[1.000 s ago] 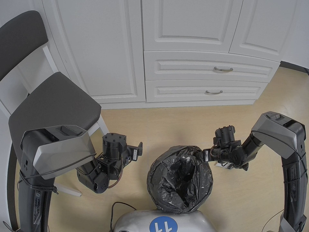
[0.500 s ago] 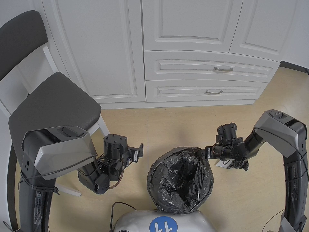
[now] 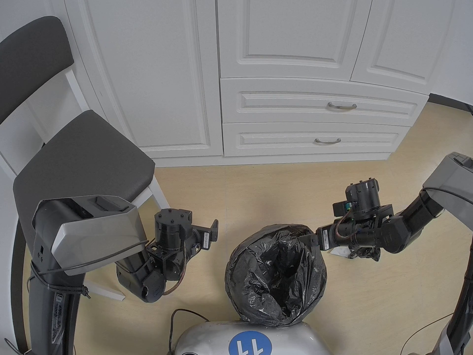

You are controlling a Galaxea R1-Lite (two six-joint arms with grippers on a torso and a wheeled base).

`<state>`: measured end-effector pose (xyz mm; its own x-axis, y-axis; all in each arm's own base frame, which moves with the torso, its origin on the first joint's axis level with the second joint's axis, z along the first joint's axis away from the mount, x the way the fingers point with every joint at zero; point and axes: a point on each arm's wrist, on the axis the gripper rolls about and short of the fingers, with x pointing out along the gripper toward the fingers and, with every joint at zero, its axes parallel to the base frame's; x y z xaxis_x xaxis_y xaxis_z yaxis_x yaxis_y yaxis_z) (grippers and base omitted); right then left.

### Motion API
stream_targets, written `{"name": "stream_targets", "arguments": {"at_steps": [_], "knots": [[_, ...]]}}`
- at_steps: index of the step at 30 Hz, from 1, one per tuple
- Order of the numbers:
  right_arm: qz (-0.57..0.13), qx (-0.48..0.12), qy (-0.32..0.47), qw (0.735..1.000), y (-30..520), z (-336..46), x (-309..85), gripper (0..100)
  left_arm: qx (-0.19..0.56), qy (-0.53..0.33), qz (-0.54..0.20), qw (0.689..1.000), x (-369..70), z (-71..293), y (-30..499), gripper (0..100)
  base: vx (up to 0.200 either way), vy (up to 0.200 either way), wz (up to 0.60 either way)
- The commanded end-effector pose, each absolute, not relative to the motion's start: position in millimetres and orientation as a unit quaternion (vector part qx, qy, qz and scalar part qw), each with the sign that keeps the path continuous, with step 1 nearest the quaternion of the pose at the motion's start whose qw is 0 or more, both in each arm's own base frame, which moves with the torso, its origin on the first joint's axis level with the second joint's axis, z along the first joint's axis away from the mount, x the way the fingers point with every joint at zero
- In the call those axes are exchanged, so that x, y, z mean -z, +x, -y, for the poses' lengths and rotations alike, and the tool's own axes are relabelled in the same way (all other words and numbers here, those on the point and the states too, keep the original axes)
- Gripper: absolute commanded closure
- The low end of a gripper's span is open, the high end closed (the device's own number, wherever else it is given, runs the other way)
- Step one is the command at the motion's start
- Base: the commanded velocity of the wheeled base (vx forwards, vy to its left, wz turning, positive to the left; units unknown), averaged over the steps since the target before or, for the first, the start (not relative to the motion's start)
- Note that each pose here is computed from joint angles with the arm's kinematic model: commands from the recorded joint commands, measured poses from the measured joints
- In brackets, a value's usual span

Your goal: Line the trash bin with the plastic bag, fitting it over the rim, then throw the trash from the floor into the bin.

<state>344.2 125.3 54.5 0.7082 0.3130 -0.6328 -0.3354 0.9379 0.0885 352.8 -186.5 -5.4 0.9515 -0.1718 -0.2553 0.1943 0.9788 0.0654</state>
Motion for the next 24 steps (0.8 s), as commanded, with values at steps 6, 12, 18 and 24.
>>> {"name": "stream_targets", "arguments": {"at_steps": [6, 12, 18, 24], "knots": [[-0.377, -0.215, -0.114, 0.894, 313.5, -159.2, -21.9, 0, 0.087, 0.055, -0.109, 0.989, 4.8, 171.4, 327.6, 0, 0.0, 0.0, 0.0], [-0.392, -0.144, -0.179, 0.891, 319.1, -155.9, 6.6, 0, 0.081, 0.053, -0.1, 0.99, -8.0, 163.4, 309.3, 0, 0.0, 0.0, 0.0], [-0.381, -0.145, -0.19, 0.893, 315.4, -164.3, 22.3, 0, 0.058, 0.058, -0.112, 0.99, -4.0, 158.4, 304.4, 0, 0.0, 0.0, 0.0], [-0.379, -0.115, -0.221, 0.891, 321.2, -141.4, 17.7, 0, 0.058, 0.06, -0.14, 0.987, 5.6, 153.5, 294.3, 0, 0.0, 0.0, 0.0]]}}
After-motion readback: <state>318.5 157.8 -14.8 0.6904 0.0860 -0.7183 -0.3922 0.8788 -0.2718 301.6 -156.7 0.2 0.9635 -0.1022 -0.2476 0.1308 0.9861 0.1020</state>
